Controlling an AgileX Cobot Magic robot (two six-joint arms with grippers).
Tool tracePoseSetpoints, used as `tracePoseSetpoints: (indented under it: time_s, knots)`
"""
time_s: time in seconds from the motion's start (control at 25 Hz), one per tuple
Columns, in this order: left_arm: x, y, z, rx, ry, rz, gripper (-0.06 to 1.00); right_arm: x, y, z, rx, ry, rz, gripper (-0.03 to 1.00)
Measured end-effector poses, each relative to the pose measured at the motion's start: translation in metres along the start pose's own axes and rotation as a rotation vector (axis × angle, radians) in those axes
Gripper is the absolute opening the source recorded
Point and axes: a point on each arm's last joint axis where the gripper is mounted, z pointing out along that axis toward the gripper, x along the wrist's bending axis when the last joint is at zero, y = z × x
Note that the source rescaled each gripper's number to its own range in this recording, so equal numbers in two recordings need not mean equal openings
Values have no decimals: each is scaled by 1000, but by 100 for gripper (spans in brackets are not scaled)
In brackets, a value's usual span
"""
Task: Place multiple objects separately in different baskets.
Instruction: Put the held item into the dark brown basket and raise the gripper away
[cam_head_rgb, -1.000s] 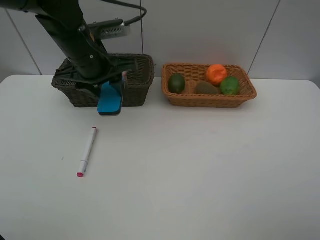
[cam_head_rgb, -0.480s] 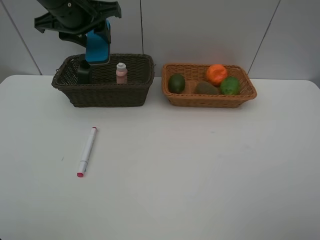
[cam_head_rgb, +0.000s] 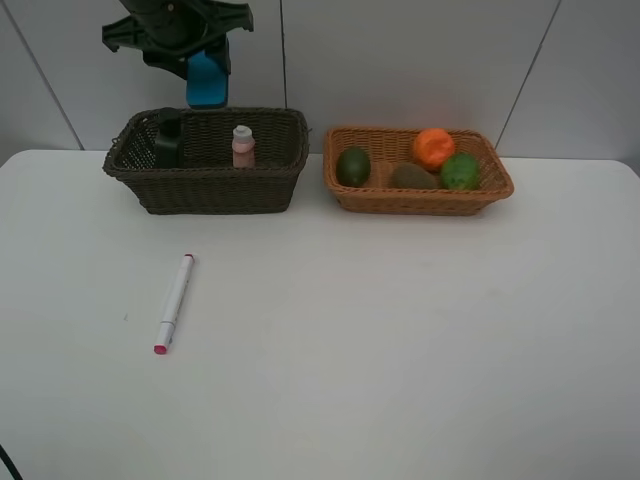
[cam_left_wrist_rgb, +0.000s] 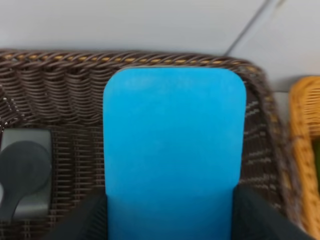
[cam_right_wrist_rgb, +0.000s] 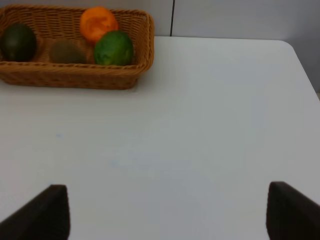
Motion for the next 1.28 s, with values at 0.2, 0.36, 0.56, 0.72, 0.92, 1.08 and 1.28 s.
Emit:
tracePoseSetpoints:
  time_s: [0.2, 0.36, 0.56, 0.72, 0.92, 1.08, 1.28]
  knots:
    - [3, -9, 36, 57, 26, 19, 53, 0, 0, 0, 0, 0, 1, 100]
    - [5, -13, 43, 74, 41, 41, 53, 0, 0, 0, 0, 0, 1, 100]
    - [6, -11, 43, 64, 51, 59, 53, 0, 0, 0, 0, 0, 1, 100]
    - [6, -11, 43, 62, 55, 65, 53, 0, 0, 0, 0, 0, 1, 100]
    - [7, -11, 43, 61, 60, 92, 53, 0, 0, 0, 0, 0, 1, 100]
    - [7, -11, 43, 63, 60, 123, 53, 0, 0, 0, 0, 0, 1, 100]
    - [8, -17, 51, 85, 66, 147, 68, 0, 0, 0, 0, 0, 1, 100]
